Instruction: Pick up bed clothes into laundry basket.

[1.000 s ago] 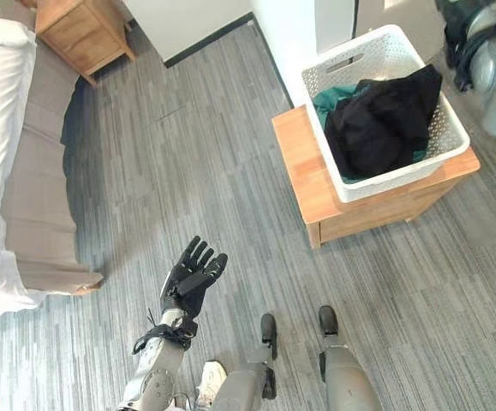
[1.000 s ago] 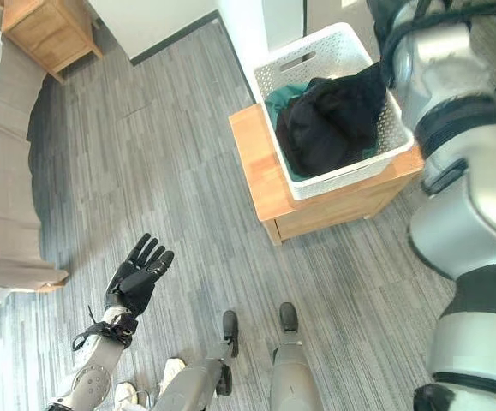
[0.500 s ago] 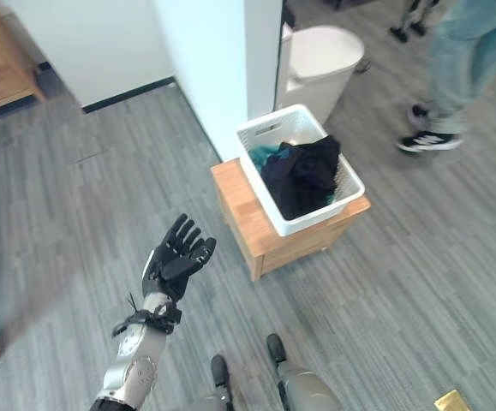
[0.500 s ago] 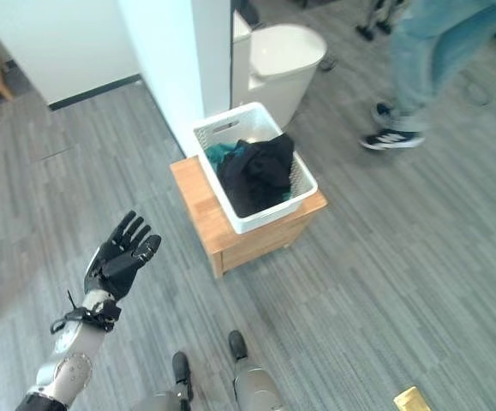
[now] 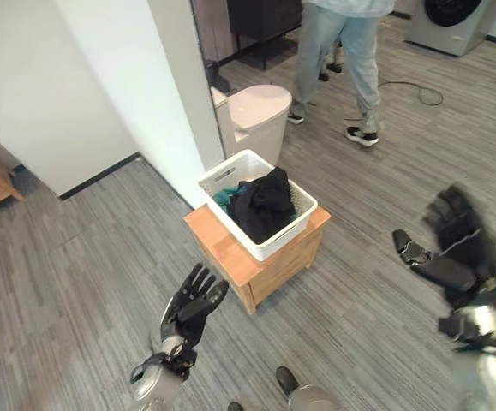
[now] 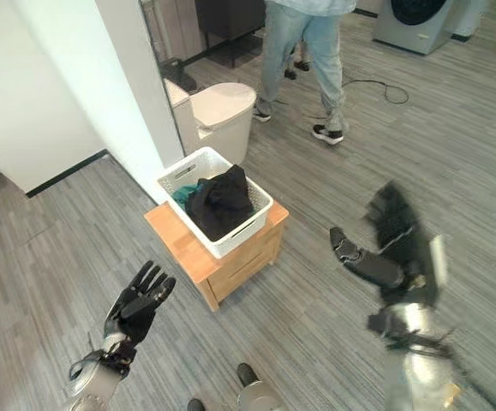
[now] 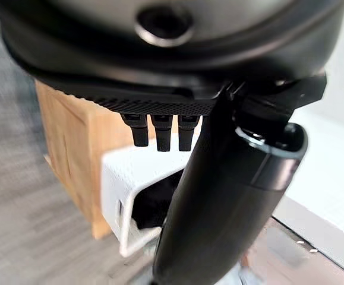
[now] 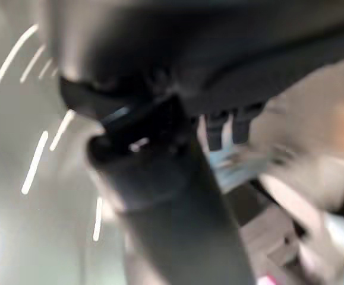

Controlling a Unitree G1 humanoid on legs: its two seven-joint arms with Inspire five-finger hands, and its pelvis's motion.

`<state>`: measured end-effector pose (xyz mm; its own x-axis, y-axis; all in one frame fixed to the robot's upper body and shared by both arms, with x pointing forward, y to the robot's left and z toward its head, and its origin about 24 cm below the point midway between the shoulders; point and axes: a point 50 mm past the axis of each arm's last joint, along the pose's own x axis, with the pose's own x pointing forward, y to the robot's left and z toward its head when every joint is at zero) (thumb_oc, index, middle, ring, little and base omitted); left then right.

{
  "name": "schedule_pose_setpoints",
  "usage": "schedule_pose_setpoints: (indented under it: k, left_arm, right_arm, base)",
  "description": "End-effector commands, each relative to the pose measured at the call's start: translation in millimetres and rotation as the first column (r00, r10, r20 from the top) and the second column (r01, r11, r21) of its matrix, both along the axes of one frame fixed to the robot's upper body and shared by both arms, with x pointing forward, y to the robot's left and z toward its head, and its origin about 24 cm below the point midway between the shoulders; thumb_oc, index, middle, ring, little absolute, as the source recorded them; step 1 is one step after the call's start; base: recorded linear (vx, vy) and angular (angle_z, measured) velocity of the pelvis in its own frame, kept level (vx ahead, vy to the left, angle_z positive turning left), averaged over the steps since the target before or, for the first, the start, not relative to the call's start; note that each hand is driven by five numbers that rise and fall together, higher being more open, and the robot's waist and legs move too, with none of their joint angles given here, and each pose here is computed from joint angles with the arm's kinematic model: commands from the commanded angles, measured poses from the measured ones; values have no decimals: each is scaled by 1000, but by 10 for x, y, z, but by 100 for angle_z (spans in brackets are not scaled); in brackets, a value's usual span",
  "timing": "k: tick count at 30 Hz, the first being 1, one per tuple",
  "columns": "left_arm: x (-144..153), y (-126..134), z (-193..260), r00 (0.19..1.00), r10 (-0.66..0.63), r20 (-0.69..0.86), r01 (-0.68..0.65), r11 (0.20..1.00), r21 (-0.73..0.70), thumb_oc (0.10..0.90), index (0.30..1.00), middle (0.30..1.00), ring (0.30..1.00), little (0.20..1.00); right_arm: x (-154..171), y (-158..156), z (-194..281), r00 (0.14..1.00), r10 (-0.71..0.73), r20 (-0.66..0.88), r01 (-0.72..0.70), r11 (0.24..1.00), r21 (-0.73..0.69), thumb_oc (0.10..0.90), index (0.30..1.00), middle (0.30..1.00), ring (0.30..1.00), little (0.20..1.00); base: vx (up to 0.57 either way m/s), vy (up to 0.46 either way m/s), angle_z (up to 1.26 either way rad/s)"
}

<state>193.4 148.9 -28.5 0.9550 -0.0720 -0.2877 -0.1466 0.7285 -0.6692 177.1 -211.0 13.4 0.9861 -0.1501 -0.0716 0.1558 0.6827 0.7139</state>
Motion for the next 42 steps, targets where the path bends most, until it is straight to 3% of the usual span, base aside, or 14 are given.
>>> schedule_pose_setpoints:
  k: [1,3,8,16,22,26,33,37,42]
  left_arm:
    - [145,174,268,987,0,162,-16,995,99,800,900,900,900,900]
    - [145,150,255,985,-21,168,2,993,114,800,900,900,900,900]
    - [207,109,325,976,-55,209,29,992,126,800,900,900,900,900]
    - [320,232,425,968,-2,252,-36,989,145,800,900,900,900,900]
    - [423,364,627,942,21,335,-90,977,193,800,900,900,900,900]
    - [303,595,539,938,181,294,-235,959,160,800,900,900,900,900]
    - [179,703,527,946,138,292,-212,947,242,800,900,900,900,900]
    - [271,663,591,939,132,317,-212,949,233,800,900,900,900,900]
    - [326,484,601,945,38,325,-109,973,205,800,900,900,900,900]
  right_arm:
    - [238,152,474,942,165,291,-145,985,-89,800,900,900,900,900]
    - [282,282,456,926,286,246,-237,948,-212,800,900,900,900,900]
    - [311,213,430,943,286,171,-215,913,-346,800,900,900,900,900]
    - [260,56,398,969,190,160,-123,925,-359,800,900,900,900,900]
    - [257,-86,416,977,146,153,-70,906,-418,800,900,900,900,900]
    - [400,9,522,957,214,195,-112,894,-435,800,900,900,900,900]
    - [498,159,666,919,304,251,-163,872,-461,800,900,900,900,900]
    - [473,265,632,920,268,287,-163,926,-340,800,900,900,900,900]
    - [229,-72,355,981,136,139,-78,929,-362,800,900,900,900,900]
  base:
    - [-40,8,6]
    - [-51,12,6]
    - [-32,2,11]
    - [-136,-56,25]
    - [-344,-165,188]
    - [-443,-179,148]
    - [-485,23,126]
    - [-292,117,135]
    - [-154,312,206]
